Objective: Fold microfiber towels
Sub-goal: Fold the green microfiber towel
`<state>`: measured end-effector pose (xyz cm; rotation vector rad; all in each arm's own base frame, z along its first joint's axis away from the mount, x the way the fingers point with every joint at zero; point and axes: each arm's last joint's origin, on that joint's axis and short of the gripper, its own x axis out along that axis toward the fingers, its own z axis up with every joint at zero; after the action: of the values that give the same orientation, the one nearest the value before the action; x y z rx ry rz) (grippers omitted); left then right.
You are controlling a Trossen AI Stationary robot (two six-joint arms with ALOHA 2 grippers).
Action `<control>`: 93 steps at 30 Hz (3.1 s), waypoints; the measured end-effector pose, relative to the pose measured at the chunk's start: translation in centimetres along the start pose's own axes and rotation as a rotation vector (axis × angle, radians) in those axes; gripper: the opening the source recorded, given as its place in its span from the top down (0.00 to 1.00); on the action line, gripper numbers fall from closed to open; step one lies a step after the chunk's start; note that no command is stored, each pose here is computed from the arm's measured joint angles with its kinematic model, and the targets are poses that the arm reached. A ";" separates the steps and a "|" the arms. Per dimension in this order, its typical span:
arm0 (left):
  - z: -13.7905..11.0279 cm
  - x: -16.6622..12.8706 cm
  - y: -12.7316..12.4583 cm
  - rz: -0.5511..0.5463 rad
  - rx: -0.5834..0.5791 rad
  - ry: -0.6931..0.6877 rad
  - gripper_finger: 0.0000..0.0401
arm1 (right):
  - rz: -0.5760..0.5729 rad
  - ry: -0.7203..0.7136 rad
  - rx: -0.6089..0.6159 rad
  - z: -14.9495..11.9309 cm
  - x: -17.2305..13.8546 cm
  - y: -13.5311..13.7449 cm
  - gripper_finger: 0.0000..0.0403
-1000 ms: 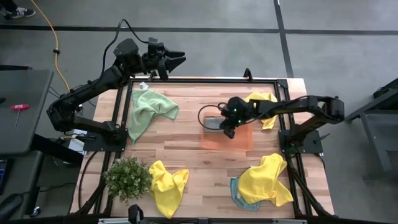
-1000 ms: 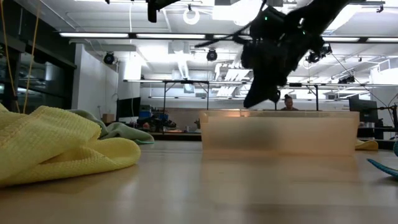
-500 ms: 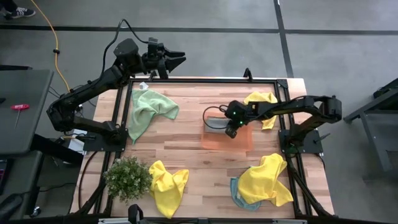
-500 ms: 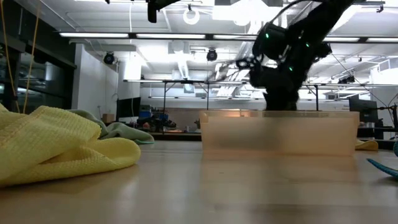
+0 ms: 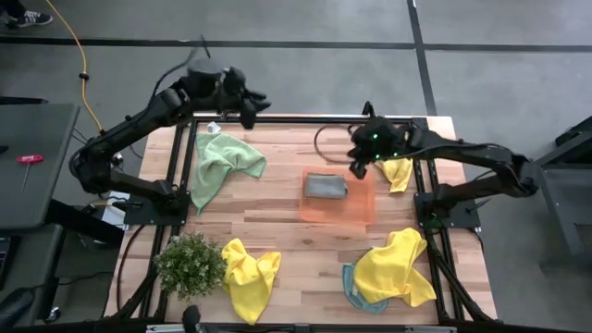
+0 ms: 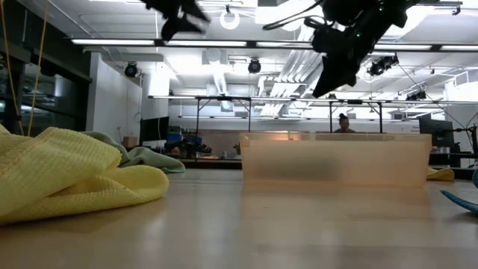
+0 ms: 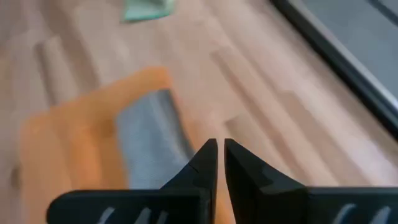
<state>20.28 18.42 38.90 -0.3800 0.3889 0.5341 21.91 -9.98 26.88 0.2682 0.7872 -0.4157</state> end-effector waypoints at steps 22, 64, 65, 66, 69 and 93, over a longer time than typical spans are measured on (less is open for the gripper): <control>-19.0 0.2 -4.5 0.502 -0.292 1.274 0.59 | -0.058 -0.148 0.078 1.3 -0.8 -2.5 0.95; -29.1 3.5 -4.0 0.808 -0.213 1.401 0.62 | -0.056 -0.215 0.068 1.9 -0.9 -2.4 0.95; -29.5 3.4 -3.9 0.807 -0.237 1.412 0.63 | -0.056 -0.216 0.066 1.9 -0.9 -2.4 0.95; -29.9 3.2 -3.7 0.818 -0.256 1.418 0.65 | -0.056 -0.217 0.066 1.9 -0.9 -2.4 0.95; -30.4 3.2 -3.5 0.829 -0.287 1.401 0.67 | -0.056 -0.217 0.064 1.9 -0.9 -2.4 0.95; -18.0 5.0 -5.7 0.351 -0.272 1.151 0.99 | -0.055 -0.222 0.073 2.0 -0.9 -2.4 0.95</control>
<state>22.79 7.94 22.62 -0.8831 1.5216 0.6747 21.47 -12.68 28.69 0.2635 0.5632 -0.5173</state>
